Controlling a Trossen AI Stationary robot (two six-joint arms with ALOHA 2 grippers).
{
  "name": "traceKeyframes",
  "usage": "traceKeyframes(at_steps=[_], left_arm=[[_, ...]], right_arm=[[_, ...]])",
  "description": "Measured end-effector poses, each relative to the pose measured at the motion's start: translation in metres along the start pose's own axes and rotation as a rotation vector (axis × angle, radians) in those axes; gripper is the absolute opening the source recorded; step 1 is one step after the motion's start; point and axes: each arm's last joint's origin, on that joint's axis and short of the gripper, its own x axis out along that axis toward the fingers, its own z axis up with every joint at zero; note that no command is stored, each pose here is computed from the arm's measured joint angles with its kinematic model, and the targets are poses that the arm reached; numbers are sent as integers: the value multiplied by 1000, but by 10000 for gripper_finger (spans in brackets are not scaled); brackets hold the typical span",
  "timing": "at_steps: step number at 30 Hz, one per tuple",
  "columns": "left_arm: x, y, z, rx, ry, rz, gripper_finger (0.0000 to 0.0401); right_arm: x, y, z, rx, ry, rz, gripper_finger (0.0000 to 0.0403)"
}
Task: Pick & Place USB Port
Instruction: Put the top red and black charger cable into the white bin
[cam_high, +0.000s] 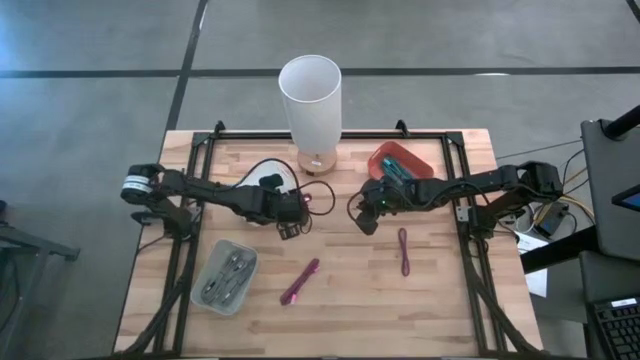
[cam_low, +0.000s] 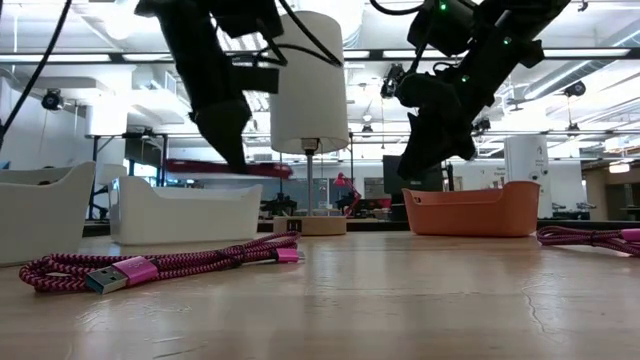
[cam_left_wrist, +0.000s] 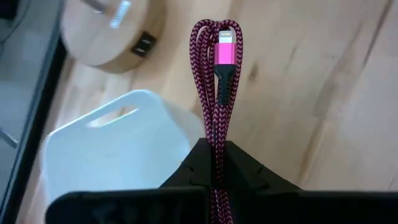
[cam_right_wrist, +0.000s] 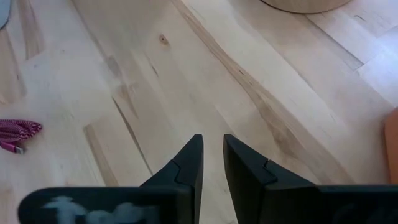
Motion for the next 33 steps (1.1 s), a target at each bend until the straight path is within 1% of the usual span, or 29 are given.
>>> traceKeyframes(at_steps=[7,11,17,24,27,30,33], left_arm=[[-21,17,-7,-72,-14,85,18],[-23,22,-16,-90,-6,109,18],[-11,23,-37,-90,47,135,19],[7,32,-48,-109,92,160,19],[15,38,-51,-139,120,145,19],[22,42,-51,-149,116,130,19],[30,44,-53,-163,113,73,19]], right_arm=[[0,1,2,4,-20,10,54],[0,1,2,4,-20,11,54],[0,1,2,5,-25,13,52],[0,2,4,9,-43,23,52],[0,2,4,10,-44,23,52],[0,2,4,10,-44,23,52],[0,2,4,9,-44,24,52]])
